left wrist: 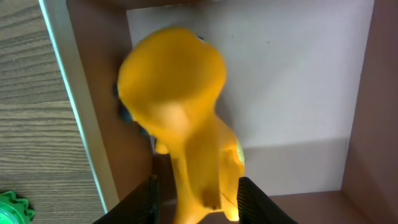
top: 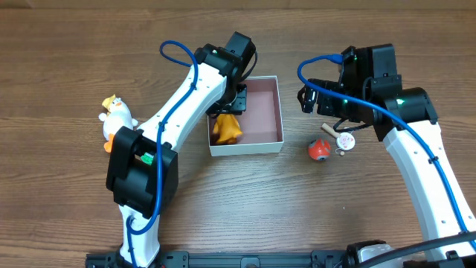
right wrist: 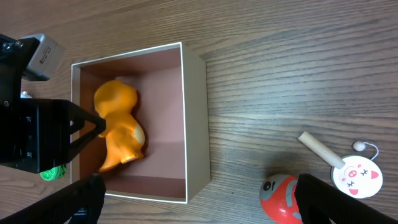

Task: Pack container
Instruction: 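Lower the dinosaur into the box and open the left gripper, then move the left gripper to the white plush duck and grasp it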

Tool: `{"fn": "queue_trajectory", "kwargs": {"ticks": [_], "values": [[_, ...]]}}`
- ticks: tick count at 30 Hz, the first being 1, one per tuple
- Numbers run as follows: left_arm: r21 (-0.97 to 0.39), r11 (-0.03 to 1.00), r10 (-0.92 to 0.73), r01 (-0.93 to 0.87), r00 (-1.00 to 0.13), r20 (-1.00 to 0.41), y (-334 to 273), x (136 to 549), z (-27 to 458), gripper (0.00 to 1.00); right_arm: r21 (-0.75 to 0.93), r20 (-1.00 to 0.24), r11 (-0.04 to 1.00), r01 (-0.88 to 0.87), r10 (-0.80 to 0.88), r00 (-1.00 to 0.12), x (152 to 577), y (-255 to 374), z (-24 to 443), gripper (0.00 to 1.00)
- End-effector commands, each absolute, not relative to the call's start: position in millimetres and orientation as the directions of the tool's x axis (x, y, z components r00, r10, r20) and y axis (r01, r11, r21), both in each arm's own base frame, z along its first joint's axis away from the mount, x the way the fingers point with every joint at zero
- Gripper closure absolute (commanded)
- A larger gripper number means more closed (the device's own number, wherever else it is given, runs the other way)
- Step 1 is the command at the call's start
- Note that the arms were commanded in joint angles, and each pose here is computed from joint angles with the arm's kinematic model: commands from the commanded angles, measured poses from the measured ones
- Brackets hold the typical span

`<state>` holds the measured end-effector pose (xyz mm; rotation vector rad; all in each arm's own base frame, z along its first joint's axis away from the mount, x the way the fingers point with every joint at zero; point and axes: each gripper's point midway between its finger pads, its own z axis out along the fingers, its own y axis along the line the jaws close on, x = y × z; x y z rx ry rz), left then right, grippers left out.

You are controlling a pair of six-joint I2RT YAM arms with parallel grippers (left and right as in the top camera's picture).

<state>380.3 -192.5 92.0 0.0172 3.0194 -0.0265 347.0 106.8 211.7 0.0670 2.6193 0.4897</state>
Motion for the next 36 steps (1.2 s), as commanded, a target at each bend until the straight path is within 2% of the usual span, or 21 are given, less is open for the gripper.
{"fn": "queue_trajectory", "kwargs": {"ticks": [1, 4, 11, 17, 21, 24, 25, 26, 29, 36], "values": [[0.012, 1.000, 0.023, 0.022, -0.993, -0.116, -190.7, 377.7, 86.1, 0.61, 0.360, -0.466, 0.931, -0.054, 0.129, -0.875, 350.9, 110.3, 222.3, 0.00], [0.009, 1.000, 0.022, 0.021, -0.992, -0.121, -191.3, 379.0, 86.4, 0.65, 0.360, -0.466, 0.931, -0.054, 0.129, -0.875, 350.9, 110.3, 222.3, 0.00], [0.083, 0.996, -0.022, -0.038, -0.984, -0.179, -165.8, 388.5, 107.5, 0.64, 0.360, -0.466, 0.931, -0.054, 0.129, -0.875, 351.0, 110.3, 222.4, 0.00], [0.054, 0.992, -0.094, -0.114, -0.952, -0.291, -136.3, 391.3, 163.1, 0.57, 0.360, -0.466, 0.931, -0.054, 0.129, -0.875, 351.0, 110.3, 222.4, 0.00], [0.022, 0.985, -0.152, -0.170, -0.925, -0.349, -109.2, 384.1, 200.8, 0.47, 0.360, -0.466, 0.931, -0.054, 0.129, -0.875, 350.9, 110.3, 222.3, 0.00], [0.079, 0.970, -0.189, -0.231, -0.915, -0.356, -76.0, 373.2, 214.0, 0.42, 0.360, -0.466, 0.931, -0.054, 0.129, -0.875, 350.9, 110.3, 222.3, 0.00], [0.114, 0.959, -0.205, -0.258, -0.915, -0.347, -61.1, 368.1, 215.5, 0.40, 0.360, -0.466, 0.931, -0.054, 0.129, -0.875, 350.9, 110.3, 222.3, 0.00], [0.136, 0.951, -0.220, -0.278, -0.917, -0.333, -50.1, 364.3, 214.6, 0.31, 0.360, -0.466, 0.931, -0.054, 0.129, -0.875, 350.9, 110.3, 222.3, 0.00], [0.177, 0.918, -0.305, -0.356, -0.916, -0.262, -10.8, 351.7, 202.6, 0.30, 0.360, -0.466, 0.931, -0.054, 0.129, -0.875, 350.9, 110.3, 222.3, 0.00], [0.209, 0.864, -0.425, -0.459, -0.886, -0.188, 35.2, 336.3, 174.4, 0.29, 0.360, -0.466, 0.931, -0.054, 0.129, -0.875, 351.0, 110.3, 222.4, 0.00]]}}
